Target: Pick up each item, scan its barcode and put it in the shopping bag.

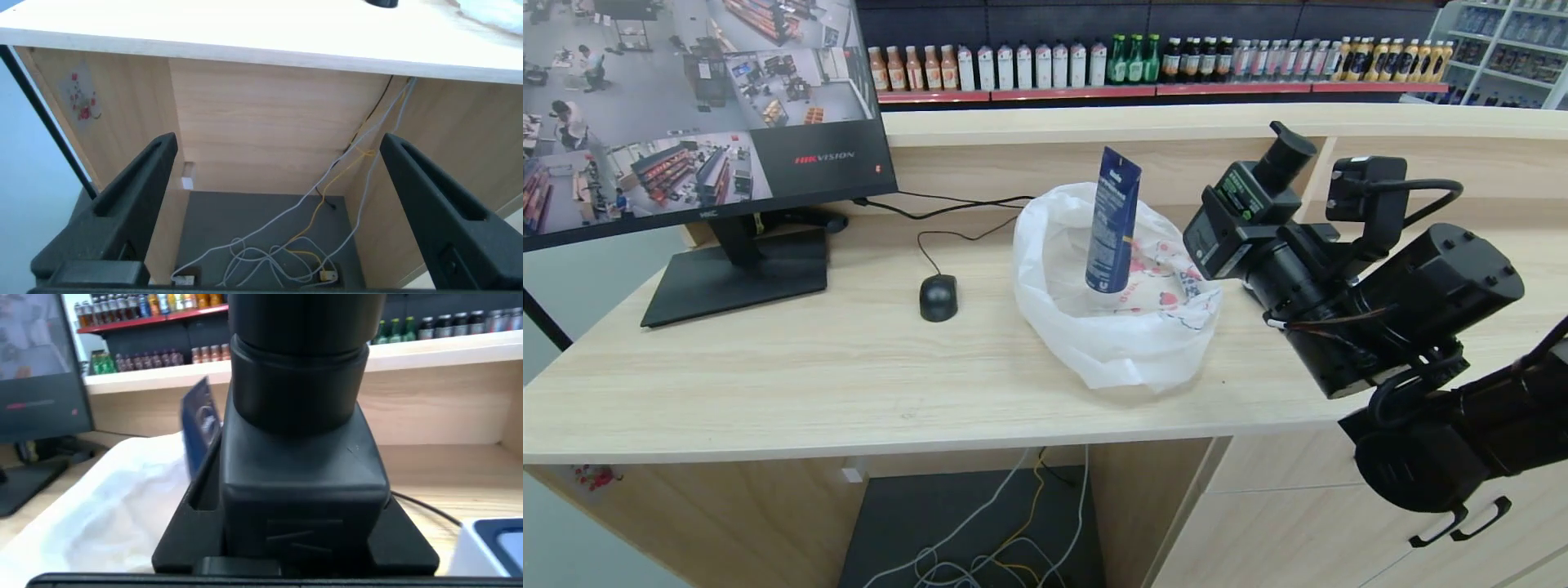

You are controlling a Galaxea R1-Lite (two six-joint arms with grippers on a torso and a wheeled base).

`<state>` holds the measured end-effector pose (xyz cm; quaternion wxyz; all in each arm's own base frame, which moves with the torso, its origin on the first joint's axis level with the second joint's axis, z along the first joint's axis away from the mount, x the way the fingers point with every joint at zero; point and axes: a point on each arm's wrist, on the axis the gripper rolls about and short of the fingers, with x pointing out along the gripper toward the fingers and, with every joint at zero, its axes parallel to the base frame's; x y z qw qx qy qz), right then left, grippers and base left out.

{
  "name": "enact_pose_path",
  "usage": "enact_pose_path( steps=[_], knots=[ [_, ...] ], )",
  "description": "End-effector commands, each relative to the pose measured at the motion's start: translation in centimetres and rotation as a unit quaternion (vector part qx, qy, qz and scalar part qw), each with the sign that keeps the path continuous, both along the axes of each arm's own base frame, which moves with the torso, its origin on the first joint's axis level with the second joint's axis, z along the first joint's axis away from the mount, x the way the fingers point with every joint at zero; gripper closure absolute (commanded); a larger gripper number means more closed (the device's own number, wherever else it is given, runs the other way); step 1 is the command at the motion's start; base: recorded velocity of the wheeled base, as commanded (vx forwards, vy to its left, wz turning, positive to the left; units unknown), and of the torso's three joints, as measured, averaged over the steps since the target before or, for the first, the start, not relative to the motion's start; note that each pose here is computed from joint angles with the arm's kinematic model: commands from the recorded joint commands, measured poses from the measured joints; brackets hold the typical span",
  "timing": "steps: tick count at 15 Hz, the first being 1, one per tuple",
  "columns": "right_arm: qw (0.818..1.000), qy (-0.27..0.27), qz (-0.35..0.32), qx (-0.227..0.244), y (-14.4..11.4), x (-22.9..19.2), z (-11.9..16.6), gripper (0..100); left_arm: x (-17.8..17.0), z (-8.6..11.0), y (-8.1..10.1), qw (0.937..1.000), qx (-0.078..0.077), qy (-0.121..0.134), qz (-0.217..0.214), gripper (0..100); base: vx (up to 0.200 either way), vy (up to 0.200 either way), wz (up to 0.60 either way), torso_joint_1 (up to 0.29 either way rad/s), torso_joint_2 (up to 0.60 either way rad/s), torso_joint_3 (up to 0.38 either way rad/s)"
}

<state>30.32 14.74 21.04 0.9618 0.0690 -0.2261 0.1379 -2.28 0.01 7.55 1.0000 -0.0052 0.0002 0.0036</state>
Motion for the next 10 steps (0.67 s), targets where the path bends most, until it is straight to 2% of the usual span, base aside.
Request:
enact_pose_path(
  steps=[1,6,7,10],
  knots=[
    [1.000,0.000,0.019,-0.011,0.6,0.1,-0.4,100,0.0,0.0,0.0,1.0000,0.000,0.000,0.000,0,0.000,0.000,0.00,0.000,0.00,0.000],
    [1.000,0.010,0.022,-0.020,1.8,2.3,-2.1,100,0.0,0.0,0.0,1.0000,-0.001,0.000,0.000,0,0.000,0.000,0.00,0.000,0.00,0.000],
    [0.999,0.022,0.018,-0.028,2.1,3.0,-3.3,100,0.0,0.0,0.0,1.0000,0.000,0.000,0.000,0,0.000,0.000,0.00,0.000,0.00,0.000],
    [0.999,0.015,0.016,-0.034,3.0,4.7,-4.1,100,0.0,0.0,0.0,1.0000,0.000,0.000,0.000,0,0.000,0.000,0.00,0.000,0.00,0.000]
  ],
)
